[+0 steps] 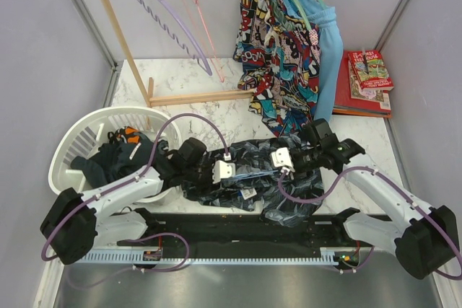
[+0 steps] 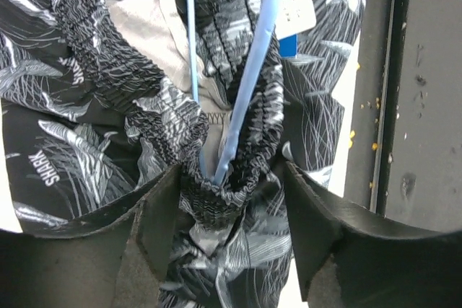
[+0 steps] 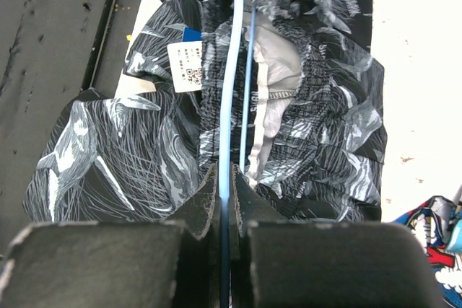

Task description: Place the shorts on the hanger

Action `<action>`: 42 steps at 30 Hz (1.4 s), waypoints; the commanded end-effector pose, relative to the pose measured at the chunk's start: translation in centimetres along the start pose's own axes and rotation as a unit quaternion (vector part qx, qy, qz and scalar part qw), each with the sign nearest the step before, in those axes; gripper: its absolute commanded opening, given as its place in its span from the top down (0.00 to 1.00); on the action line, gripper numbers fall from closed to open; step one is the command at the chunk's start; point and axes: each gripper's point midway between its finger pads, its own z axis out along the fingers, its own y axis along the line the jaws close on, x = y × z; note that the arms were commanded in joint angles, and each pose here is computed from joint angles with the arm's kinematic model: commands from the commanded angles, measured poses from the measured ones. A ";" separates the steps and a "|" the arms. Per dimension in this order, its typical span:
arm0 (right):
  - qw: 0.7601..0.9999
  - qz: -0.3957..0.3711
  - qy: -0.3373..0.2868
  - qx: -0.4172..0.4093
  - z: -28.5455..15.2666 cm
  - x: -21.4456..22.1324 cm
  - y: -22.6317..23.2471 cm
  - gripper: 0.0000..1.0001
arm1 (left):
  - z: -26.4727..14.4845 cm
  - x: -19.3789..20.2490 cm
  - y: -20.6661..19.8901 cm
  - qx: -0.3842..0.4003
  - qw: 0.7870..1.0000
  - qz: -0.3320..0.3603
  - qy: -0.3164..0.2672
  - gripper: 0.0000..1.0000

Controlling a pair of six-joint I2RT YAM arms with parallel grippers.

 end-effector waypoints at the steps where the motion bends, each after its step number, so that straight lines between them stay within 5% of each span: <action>1: 0.998 -0.017 -0.065 0.020 -0.3 -2.9 -0.6 1.00 | -0.2 -4.3 1.1 -0.025 0.996 0.009 -0.085 0.46; 5: 0.996 -0.007 -0.075 0.036 -0.9 -4.0 -1.2 1.00 | -1.1 -7.0 1.3 -0.021 0.992 0.001 -0.125 0.76; 6: 0.996 -0.003 -0.077 0.043 -1.2 -4.3 -1.5 1.00 | -1.4 -7.5 1.2 -0.018 0.991 -0.001 -0.132 0.91; 9: 0.994 0.028 -0.077 0.071 -2.3 -4.9 -2.5 1.00 | -2.5 -9.3 1.6 -0.023 0.989 -0.012 -0.143 0.98; 12: 0.986 0.096 -0.053 0.125 -4.0 -5.0 -4.0 0.62 | -3.2 -9.6 1.5 -0.021 0.990 -0.036 -0.134 0.98; 13: 0.981 0.111 -0.051 0.148 -5.0 -5.6 -4.7 0.33 | -3.6 -10.1 1.6 -0.021 0.990 -0.042 -0.136 0.98; 18: 0.947 0.211 -0.027 0.242 -9.7 -5.7 -4.6 0.11 | -4.9 -10.9 2.0 -0.032 0.989 -0.068 -0.128 0.98; 24: 0.910 0.277 0.020 0.309 -13.5 -5.5 -2.3 0.15 | -6.0 -10.9 3.3 -0.050 0.986 -0.118 -0.104 0.98; 31: 0.894 0.300 0.133 0.306 -12.6 0.3 -3.2 0.48 | -6.6 -11.7 4.6 -0.050 0.976 -0.189 -0.093 0.98; 36: 0.906 0.209 0.138 0.341 -12.3 2.2 -3.9 0.44 | -6.3 -11.5 5.3 -0.042 0.967 -0.239 -0.080 0.98; 42: 0.921 0.196 0.121 0.316 -9.0 3.5 -3.6 0.44 | -5.6 -11.5 5.5 -0.021 0.957 -0.280 -0.076 0.98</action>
